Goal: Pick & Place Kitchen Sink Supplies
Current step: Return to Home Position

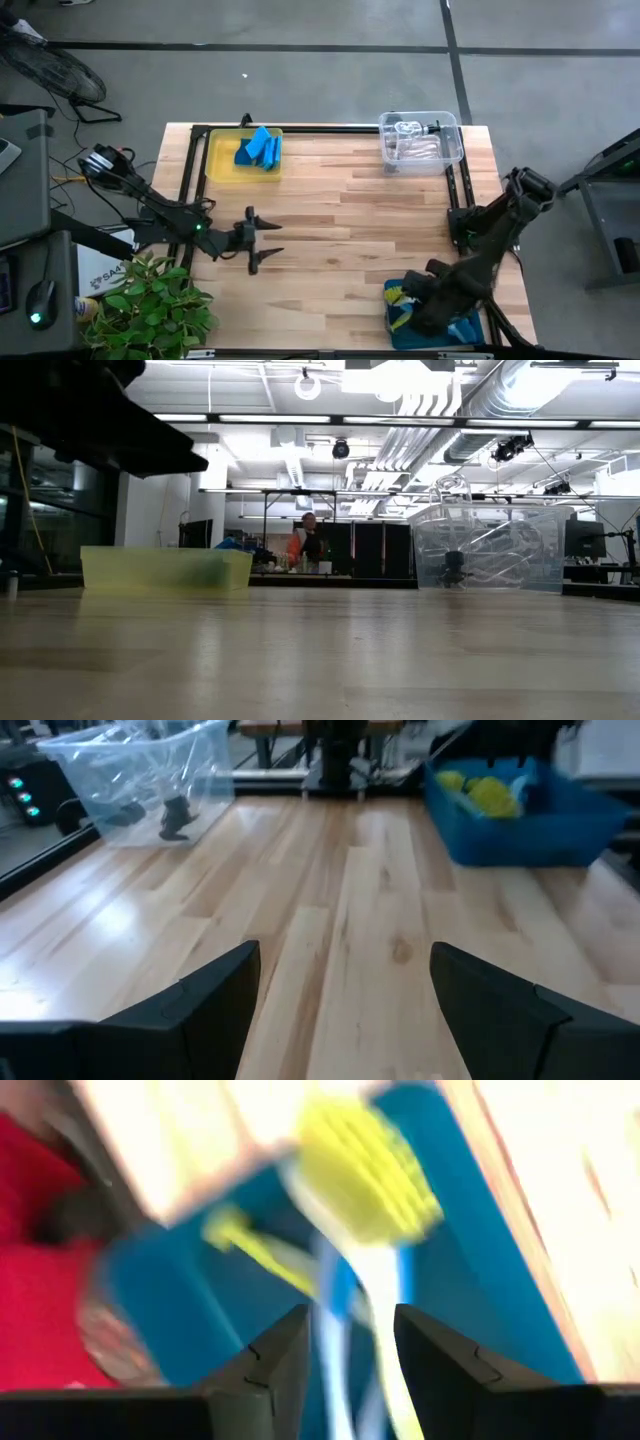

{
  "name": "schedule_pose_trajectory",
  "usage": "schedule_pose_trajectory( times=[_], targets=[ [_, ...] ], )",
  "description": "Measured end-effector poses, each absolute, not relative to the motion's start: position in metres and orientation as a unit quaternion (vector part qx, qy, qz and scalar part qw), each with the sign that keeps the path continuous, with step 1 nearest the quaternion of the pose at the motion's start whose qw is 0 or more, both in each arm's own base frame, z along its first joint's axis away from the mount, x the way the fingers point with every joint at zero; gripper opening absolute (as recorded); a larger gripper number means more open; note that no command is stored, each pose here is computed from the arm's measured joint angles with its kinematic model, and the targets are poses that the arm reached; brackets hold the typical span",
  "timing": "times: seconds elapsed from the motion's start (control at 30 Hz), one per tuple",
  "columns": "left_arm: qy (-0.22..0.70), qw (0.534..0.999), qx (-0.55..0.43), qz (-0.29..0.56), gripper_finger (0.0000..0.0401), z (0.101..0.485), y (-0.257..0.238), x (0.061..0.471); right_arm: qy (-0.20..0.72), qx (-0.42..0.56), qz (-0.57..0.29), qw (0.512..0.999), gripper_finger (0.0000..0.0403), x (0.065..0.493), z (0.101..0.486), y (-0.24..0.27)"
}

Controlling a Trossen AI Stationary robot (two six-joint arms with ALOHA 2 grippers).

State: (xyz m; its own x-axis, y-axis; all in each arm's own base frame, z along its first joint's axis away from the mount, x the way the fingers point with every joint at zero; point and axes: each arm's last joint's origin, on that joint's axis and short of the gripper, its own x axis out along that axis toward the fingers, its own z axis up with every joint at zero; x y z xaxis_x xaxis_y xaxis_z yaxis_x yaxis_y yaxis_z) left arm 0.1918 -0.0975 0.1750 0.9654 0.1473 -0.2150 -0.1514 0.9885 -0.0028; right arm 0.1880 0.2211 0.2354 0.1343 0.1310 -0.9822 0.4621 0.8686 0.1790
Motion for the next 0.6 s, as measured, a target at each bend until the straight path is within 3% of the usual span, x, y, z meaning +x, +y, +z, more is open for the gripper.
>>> schedule_pose_trajectory(
  times=[0.3,0.47,0.6],
  targets=[
    [0.008,0.996,-0.058,0.068,0.0287,0.161,-0.073,0.153,0.340,0.123,-0.045,0.931,0.0142,0.144,0.300,0.222],
    [-0.034,0.996,-0.057,0.053,0.0287,0.161,-0.066,0.140,0.206,0.038,-0.089,0.974,0.0140,0.126,0.315,0.216],
    [-0.040,0.998,-0.037,0.044,0.0287,0.164,-0.059,0.142,0.186,0.001,-0.124,0.975,0.0142,0.124,0.314,0.206]
  ],
)
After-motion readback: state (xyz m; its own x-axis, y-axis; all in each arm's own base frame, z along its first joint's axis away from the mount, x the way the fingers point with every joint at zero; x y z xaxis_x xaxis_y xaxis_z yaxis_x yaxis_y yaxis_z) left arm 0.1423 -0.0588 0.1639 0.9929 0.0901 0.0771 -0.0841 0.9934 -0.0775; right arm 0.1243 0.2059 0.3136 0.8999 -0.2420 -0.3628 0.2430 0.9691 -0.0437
